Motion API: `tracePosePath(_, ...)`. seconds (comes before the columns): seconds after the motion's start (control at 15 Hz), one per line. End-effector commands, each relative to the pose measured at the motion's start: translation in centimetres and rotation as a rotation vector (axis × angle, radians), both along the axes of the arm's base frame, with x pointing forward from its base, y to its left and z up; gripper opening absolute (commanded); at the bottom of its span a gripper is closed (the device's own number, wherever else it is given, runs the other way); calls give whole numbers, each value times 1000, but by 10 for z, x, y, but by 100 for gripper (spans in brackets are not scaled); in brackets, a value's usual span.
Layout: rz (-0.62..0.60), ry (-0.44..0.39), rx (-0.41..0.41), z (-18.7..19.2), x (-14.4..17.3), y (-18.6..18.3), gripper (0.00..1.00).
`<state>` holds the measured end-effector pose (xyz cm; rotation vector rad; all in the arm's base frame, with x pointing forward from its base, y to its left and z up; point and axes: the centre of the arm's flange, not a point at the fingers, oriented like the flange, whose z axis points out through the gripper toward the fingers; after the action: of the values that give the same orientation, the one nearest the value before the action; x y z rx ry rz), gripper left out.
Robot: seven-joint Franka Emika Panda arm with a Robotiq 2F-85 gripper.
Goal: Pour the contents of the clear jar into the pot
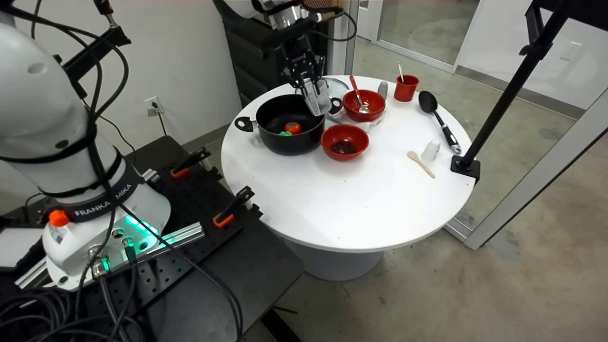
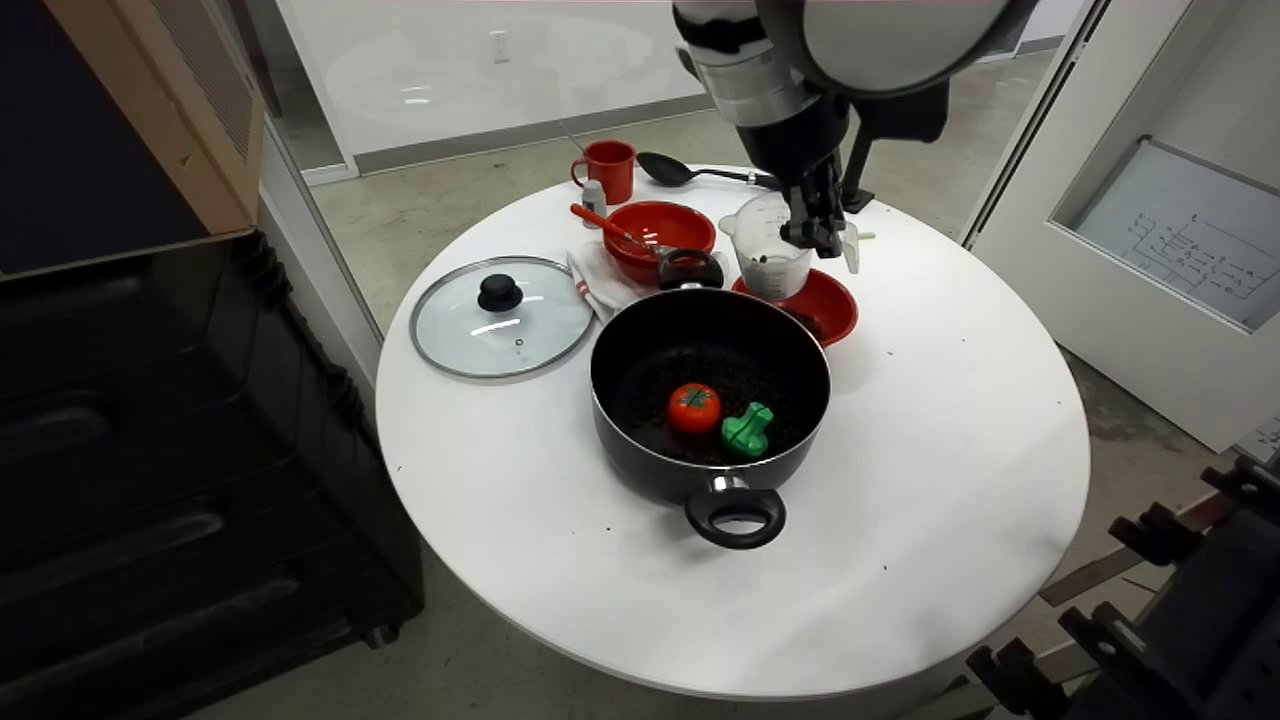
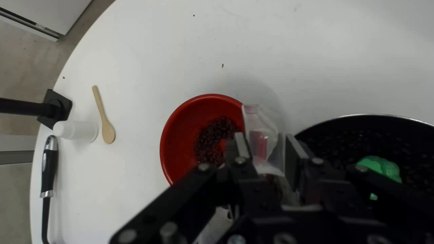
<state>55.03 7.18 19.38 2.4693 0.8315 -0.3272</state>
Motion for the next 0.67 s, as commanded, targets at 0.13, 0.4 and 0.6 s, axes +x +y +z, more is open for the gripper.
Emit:
tracePosePath(0.13, 4, -214, -195, -26, -62, 47, 7)
tracePosePath(0.4, -21, -310, -343, -53, -93, 66, 7)
tracePosePath(0.6, -50, -356, -407, -68, -115, 80, 7)
